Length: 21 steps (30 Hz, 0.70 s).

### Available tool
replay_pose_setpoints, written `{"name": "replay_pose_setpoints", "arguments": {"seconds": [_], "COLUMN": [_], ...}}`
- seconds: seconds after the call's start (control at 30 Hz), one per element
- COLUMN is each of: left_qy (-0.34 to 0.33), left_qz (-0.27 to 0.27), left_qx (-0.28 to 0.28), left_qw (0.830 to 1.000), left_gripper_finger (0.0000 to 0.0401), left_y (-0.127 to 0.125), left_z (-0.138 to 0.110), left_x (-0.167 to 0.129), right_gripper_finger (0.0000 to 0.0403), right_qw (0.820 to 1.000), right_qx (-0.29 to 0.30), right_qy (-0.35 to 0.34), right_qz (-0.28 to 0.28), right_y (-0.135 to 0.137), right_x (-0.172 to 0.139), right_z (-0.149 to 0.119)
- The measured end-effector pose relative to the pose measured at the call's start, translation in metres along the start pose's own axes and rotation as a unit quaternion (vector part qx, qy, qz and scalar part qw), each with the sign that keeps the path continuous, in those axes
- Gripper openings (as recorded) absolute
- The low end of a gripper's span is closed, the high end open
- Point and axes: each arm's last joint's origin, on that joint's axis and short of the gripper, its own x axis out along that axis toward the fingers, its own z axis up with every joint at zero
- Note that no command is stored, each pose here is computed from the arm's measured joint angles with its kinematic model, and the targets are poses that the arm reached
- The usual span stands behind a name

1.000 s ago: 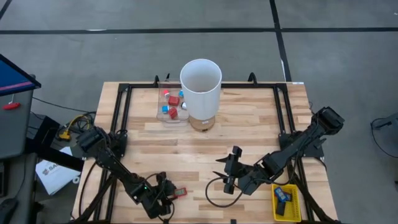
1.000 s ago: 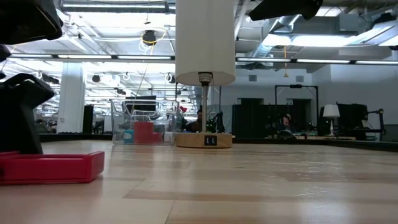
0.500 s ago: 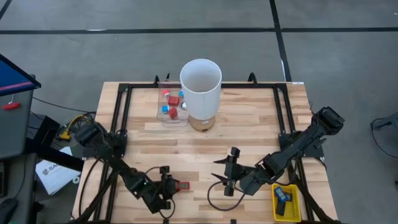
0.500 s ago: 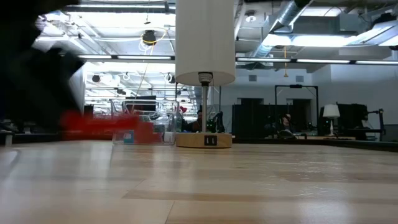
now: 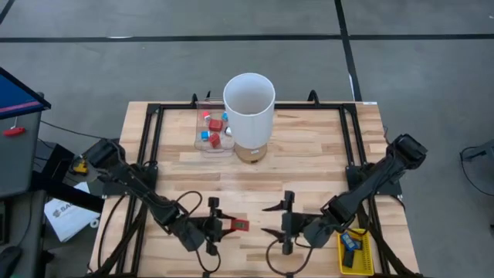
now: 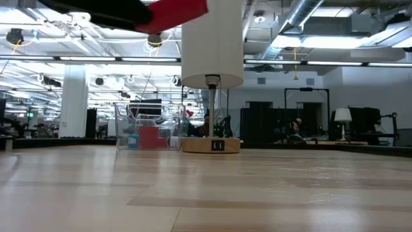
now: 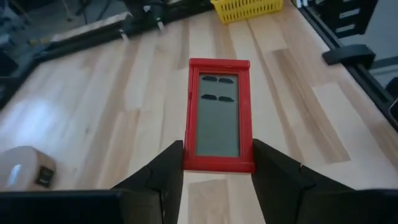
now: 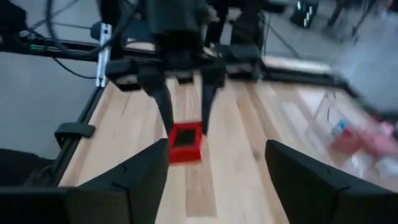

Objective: Pick & Place Office items
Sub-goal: Put the red digital timer into the yellow basket

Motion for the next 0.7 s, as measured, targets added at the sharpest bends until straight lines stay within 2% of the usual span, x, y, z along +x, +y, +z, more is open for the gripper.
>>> {"name": "replay_pose_setpoints", "arguments": {"seconds": [0.03,0.1,0.2,0.27,0.5,0.6,0.7], "left_qy": [0.0,0.005,0.004,0.007,-0.022,-0.035,-0.039], "left_qz": [-0.006,-0.018,-0.049,-0.076,-0.161,-0.177,-0.177], "left_qx": [-0.001,0.003,-0.009,-0.018,-0.061,-0.078,-0.082], "left_qw": [1.0,1.0,0.999,0.997,0.985,0.981,0.98], "left_gripper_finger": [0.015,0.015,0.015,0.015,0.0153,0.0156,0.015], "left_y": [0.001,0.005,0.01,0.014,0.024,0.029,0.032], "left_z": [0.001,0.002,0.006,0.008,0.027,0.034,0.036], "left_x": [0.002,0.003,0.006,0.006,-0.006,-0.012,-0.014], "right_gripper_finger": [0.0261,0.0275,0.0292,0.0299,0.0306,0.0306,0.0306], "right_qw": [1.0,0.996,0.977,0.963,0.933,0.917,0.912], "right_qx": [-0.015,-0.087,-0.212,-0.267,-0.352,-0.392,-0.402], "right_qy": [-0.005,-0.002,-0.01,-0.015,0.0,0.001,-0.004], "right_qz": [0.001,-0.001,-0.006,-0.022,-0.075,-0.072,-0.085], "right_y": [0.002,0.01,0.022,0.029,0.038,0.046,0.053], "right_x": [0.002,0.005,0.013,0.016,0.024,0.026,0.026], "right_z": [0.0,-0.007,-0.017,-0.022,-0.035,-0.036,-0.033]}}
